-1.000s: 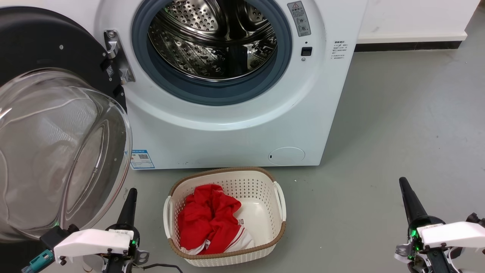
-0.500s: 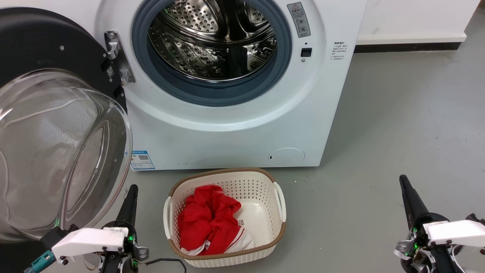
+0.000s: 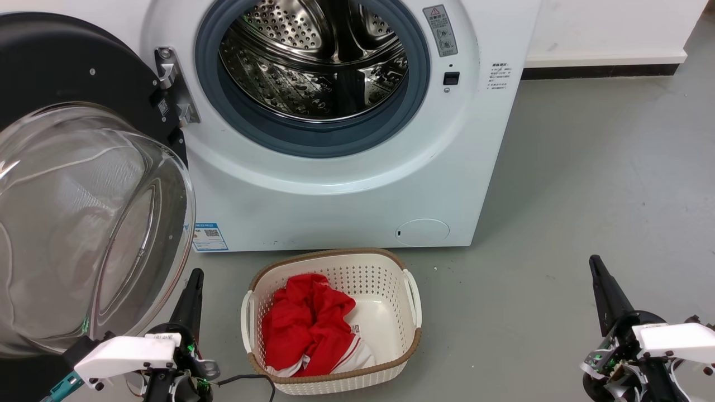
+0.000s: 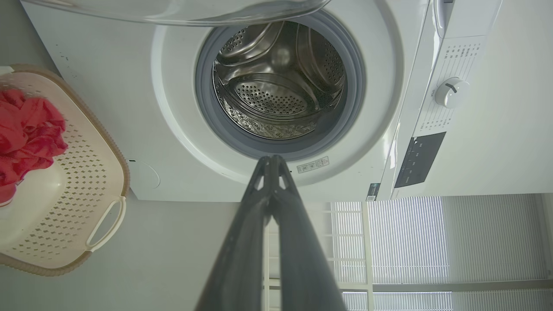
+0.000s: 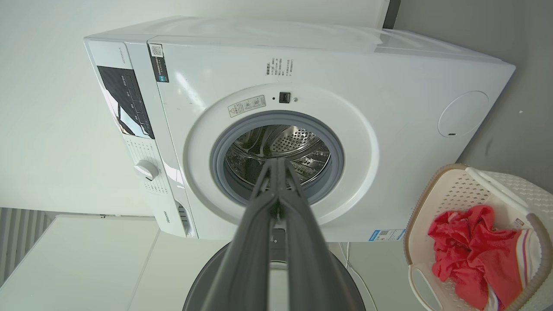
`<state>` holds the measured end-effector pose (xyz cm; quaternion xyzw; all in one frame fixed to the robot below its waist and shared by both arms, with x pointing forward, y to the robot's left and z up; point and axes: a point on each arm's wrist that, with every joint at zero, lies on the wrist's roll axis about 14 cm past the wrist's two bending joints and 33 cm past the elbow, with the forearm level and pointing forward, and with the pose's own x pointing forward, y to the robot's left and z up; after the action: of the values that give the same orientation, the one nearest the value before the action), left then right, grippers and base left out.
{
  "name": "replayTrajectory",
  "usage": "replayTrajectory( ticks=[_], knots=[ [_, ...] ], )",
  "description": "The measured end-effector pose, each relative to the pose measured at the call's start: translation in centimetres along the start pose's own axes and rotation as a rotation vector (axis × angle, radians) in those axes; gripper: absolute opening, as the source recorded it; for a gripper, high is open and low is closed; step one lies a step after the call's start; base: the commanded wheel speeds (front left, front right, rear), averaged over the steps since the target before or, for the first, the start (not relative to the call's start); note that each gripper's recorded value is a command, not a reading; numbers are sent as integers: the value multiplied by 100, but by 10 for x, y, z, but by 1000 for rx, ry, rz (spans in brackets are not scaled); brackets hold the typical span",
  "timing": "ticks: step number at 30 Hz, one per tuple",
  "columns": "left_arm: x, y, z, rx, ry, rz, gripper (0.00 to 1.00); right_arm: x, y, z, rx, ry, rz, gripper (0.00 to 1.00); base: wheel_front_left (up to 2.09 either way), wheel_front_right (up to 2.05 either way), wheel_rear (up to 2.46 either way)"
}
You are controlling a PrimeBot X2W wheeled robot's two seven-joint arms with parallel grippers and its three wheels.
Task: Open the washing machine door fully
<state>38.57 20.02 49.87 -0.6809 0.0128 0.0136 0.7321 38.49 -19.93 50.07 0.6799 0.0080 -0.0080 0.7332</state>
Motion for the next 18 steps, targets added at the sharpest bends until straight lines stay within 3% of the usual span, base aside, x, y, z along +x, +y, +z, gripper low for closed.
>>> replayTrajectory(
  ticks=[18],
  knots=[
    [2,-6,0,-76,2,-29,0,2,3,1,77,1,12,0,0,0,0]
  ],
)
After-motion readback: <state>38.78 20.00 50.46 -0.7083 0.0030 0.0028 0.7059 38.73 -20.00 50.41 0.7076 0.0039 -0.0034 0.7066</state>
